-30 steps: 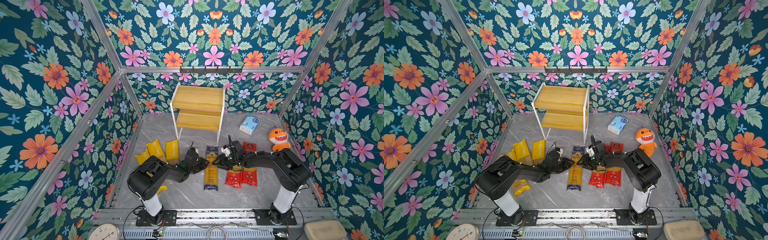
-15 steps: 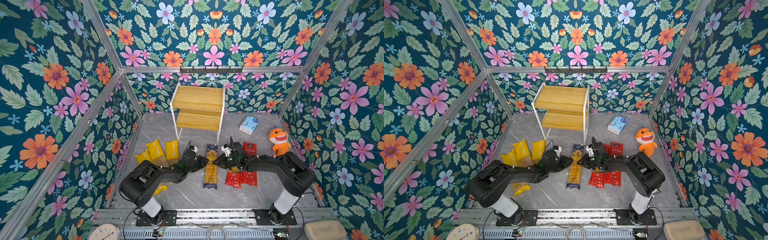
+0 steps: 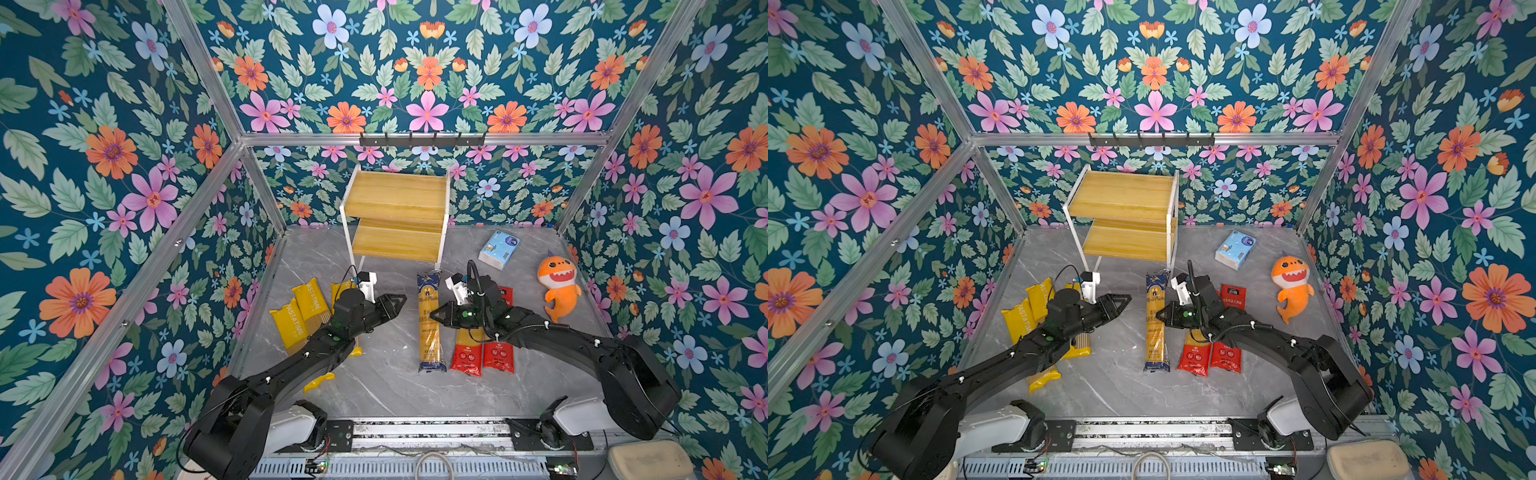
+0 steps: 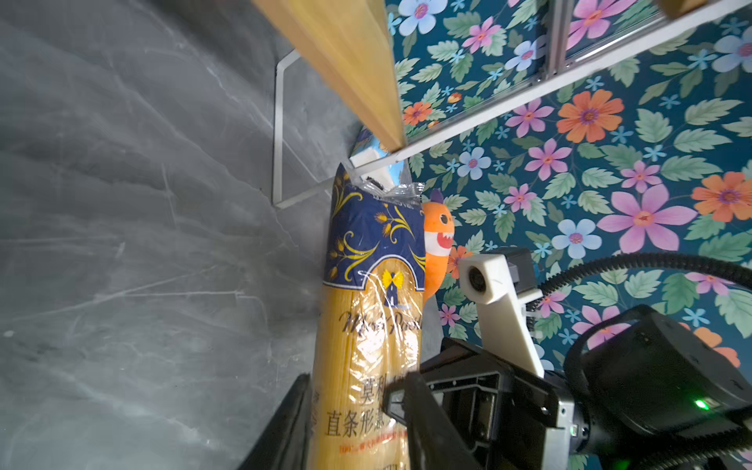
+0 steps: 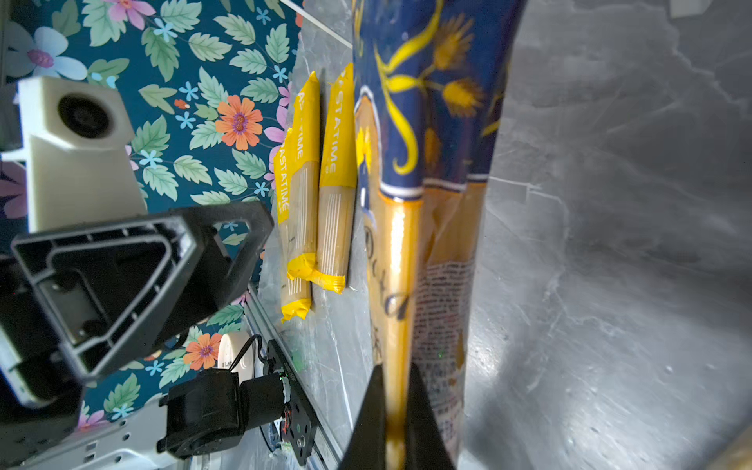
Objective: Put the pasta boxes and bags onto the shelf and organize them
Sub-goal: 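Lift the blue-wrapped bag upright with both grippers toward the shelf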
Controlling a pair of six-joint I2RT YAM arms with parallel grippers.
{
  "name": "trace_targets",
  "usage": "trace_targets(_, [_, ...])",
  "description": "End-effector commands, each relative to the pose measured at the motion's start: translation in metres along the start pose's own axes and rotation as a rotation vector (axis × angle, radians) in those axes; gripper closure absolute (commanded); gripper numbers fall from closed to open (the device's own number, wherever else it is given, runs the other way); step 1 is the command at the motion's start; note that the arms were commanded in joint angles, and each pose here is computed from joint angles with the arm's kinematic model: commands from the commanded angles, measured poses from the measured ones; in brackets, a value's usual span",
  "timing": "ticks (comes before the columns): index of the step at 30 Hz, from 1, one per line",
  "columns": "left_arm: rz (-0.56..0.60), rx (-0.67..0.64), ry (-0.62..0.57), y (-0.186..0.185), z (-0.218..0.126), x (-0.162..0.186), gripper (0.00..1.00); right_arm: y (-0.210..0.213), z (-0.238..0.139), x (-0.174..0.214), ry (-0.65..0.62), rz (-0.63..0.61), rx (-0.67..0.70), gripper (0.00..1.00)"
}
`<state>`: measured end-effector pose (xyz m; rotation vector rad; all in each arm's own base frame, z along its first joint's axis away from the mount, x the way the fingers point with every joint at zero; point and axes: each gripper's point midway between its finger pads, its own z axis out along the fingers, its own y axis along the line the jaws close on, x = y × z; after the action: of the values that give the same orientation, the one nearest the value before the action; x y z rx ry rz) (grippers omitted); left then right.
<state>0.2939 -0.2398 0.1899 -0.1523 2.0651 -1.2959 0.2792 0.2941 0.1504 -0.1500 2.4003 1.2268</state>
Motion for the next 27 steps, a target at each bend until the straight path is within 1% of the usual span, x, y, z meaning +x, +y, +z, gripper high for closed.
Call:
trace_targets(1, [0.063, 0.057, 0.022, -0.018, -0.010, -0.008, 0.54, 0.029, -0.013, -0.014, -0.047, -0.114, -0.071, 1.00])
trace_targets(4, [0.126, 0.104, 0.010, -0.035, -0.018, -0.017, 0.49, 0.045, -0.022, -0.021, -0.074, -0.143, -0.107, 1.00])
trace_targets(7, [0.168, 0.133, 0.002, -0.041, -0.025, -0.020, 0.44, 0.061, -0.032, -0.028, -0.097, -0.178, -0.144, 1.00])
trace_targets(11, [0.196, 0.165, 0.001, -0.044, -0.032, -0.020, 0.39, 0.081, -0.046, -0.037, -0.129, -0.221, -0.182, 1.00])
trace_targets(16, [0.203, 0.281, -0.012, -0.063, -0.041, -0.017, 0.33, 0.103, -0.059, -0.047, -0.159, -0.260, -0.226, 1.00])
trace_targets(22, [0.215, 0.372, -0.044, -0.080, -0.052, -0.017, 0.30, 0.131, -0.074, -0.061, -0.194, -0.308, -0.278, 1.00])
trace_targets(27, [0.231, 0.410, -0.029, -0.089, -0.049, -0.012, 0.29, 0.148, -0.079, -0.075, -0.228, -0.336, -0.314, 1.00])
